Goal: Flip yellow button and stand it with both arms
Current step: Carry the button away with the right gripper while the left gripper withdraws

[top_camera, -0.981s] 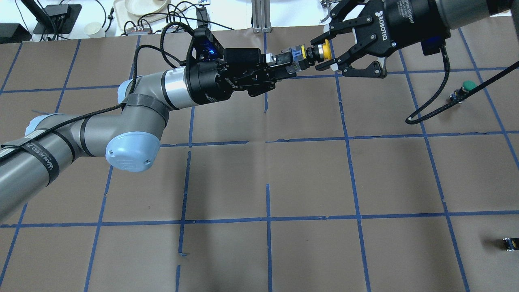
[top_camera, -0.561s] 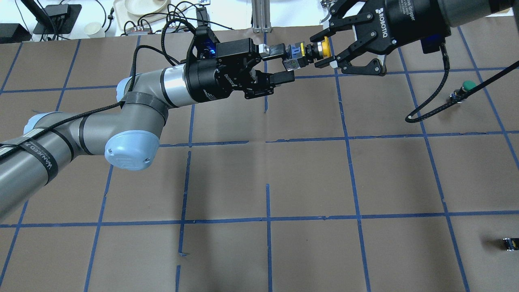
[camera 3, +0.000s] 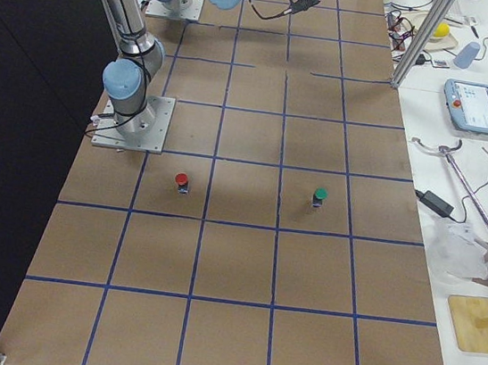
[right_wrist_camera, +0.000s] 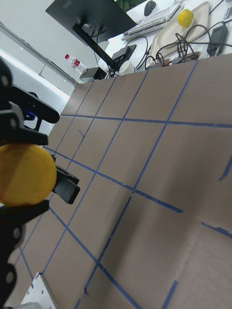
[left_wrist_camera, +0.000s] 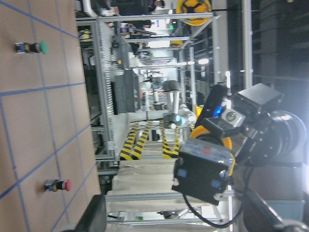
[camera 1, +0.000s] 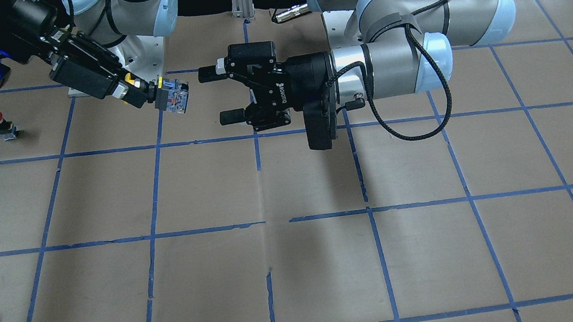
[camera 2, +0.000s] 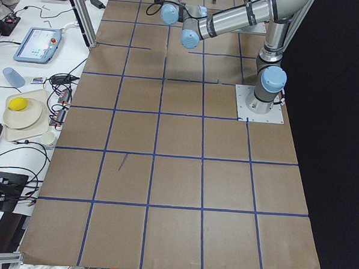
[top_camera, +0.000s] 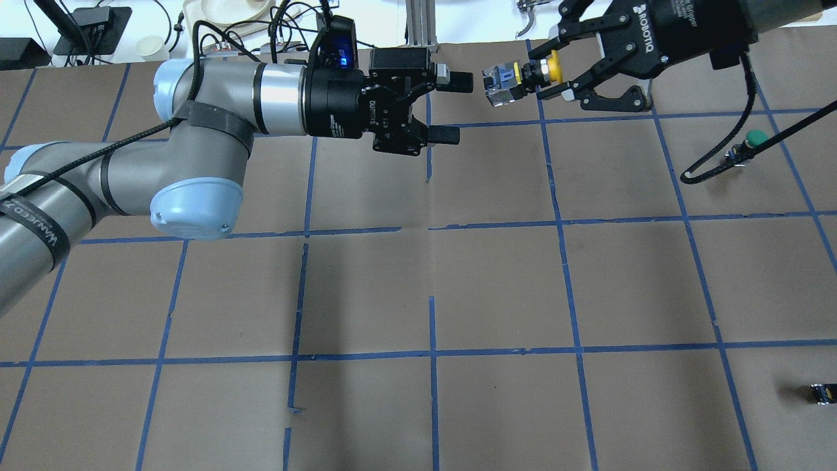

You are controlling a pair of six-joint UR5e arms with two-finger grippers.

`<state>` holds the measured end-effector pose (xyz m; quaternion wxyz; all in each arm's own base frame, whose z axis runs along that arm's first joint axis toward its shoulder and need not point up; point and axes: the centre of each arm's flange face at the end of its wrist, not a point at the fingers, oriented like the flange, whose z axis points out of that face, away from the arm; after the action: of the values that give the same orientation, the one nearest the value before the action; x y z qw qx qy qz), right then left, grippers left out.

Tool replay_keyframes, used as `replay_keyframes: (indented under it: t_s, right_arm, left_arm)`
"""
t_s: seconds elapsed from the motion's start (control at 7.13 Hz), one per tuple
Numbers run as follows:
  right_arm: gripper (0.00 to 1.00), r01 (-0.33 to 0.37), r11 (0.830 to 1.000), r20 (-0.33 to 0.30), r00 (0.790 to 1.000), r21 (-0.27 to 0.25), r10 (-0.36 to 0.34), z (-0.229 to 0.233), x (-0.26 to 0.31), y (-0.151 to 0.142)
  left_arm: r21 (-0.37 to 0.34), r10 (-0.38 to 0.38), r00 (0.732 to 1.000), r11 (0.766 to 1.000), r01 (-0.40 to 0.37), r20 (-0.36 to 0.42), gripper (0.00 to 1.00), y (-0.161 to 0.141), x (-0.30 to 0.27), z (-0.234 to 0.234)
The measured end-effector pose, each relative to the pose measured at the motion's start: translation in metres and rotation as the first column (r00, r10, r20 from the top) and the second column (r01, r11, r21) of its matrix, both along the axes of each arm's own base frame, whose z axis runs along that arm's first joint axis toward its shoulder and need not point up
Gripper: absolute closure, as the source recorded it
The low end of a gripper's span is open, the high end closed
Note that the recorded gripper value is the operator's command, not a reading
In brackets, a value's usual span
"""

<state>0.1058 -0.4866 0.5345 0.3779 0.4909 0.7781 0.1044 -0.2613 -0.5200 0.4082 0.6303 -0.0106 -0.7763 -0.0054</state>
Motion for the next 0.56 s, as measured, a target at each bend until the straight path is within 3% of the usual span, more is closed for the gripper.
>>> replay_keyframes:
  t_s: [0.14,0.28,0.42,0.56]
  right_arm:
    - [0.73,-0.059,0.997,-0.083,0.995,-0.059,0.054,-0.005,-0.016,-0.001]
    - [0.77,-0.171,0.979,-0.205,0.968,-0.111,0.145,-0.014,-0.030,-0.001]
    - [0.79,-0.321,0.938,-0.338,0.904,-0.130,0.262,-0.025,-0.045,0.001]
    - [0.79,-0.468,0.875,-0.438,0.817,-0.123,0.375,-0.038,-0.064,0.005]
  left_arm:
    - [0.019,0.039,0.994,0.999,-0.041,0.100,0.01,-0.003,0.001,0.008]
    - [0.016,0.086,0.970,0.996,-0.092,0.226,0.01,-0.003,0.004,0.012]
    - [-0.016,0.143,0.912,0.989,-0.148,0.385,0.01,0.001,0.010,0.017]
    - [-0.049,0.185,0.815,0.981,-0.189,0.550,0.01,0.010,0.019,0.021]
